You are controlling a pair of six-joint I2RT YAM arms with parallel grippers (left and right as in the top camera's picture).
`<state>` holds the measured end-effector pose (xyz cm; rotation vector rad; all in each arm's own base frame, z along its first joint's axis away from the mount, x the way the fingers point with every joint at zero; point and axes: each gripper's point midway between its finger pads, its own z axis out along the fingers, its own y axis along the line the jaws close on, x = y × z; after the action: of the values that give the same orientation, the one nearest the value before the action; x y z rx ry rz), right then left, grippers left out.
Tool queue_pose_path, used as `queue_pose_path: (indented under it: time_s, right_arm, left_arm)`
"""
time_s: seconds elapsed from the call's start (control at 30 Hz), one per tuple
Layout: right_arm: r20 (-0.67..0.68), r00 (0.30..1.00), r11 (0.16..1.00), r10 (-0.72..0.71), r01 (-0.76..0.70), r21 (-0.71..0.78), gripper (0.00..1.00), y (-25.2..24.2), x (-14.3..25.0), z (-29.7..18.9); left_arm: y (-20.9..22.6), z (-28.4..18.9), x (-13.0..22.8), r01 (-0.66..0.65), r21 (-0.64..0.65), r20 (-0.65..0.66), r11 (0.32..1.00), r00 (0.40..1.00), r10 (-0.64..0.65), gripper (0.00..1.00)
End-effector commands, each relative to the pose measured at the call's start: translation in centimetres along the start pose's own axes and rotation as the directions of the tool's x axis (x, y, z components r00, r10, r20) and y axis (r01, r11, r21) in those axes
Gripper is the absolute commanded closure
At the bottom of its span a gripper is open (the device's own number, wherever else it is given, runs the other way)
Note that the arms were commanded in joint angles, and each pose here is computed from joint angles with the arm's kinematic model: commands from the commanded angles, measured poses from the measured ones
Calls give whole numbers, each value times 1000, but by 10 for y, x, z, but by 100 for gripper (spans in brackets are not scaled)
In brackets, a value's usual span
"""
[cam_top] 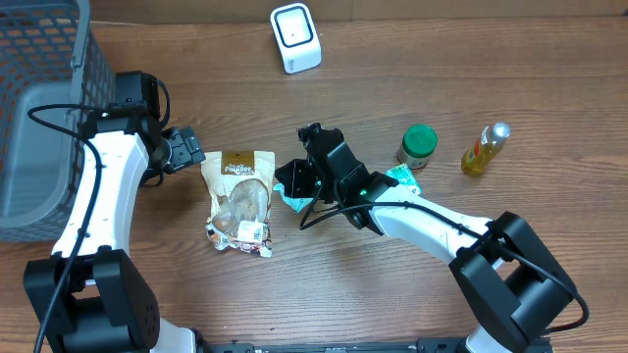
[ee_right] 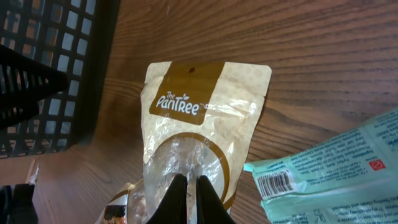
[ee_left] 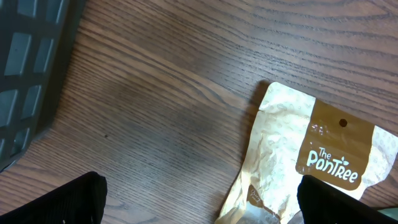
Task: Scan the item barcode
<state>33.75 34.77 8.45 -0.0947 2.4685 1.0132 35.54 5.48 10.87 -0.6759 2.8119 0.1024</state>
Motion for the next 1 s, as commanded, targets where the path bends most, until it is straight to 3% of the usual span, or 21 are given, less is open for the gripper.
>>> queue_pose_path:
  time_s: [0.0,0.43,0.7,0.97]
  right_arm:
    - [16,1000,1000,-4,3,31,96,-13,-6,12]
    - [-58,993,982,105,-95,161,96,-96,16,47]
    - [-87,991,995,97,-93,47,96,-69,9,39]
    - [-67,997,997,-50,46,-63,95,-28,-6,15]
  left_arm:
    - [-1,-9,-4,-20,10,26,1000,999,20,0]
    - [-1,-9,-4,-20,10,26,1000,999,20,0]
    - [-1,-9,-4,-20,10,26,1000,999,20,1]
    - [-1,-9,-4,-20,10,26,1000,999,20,0]
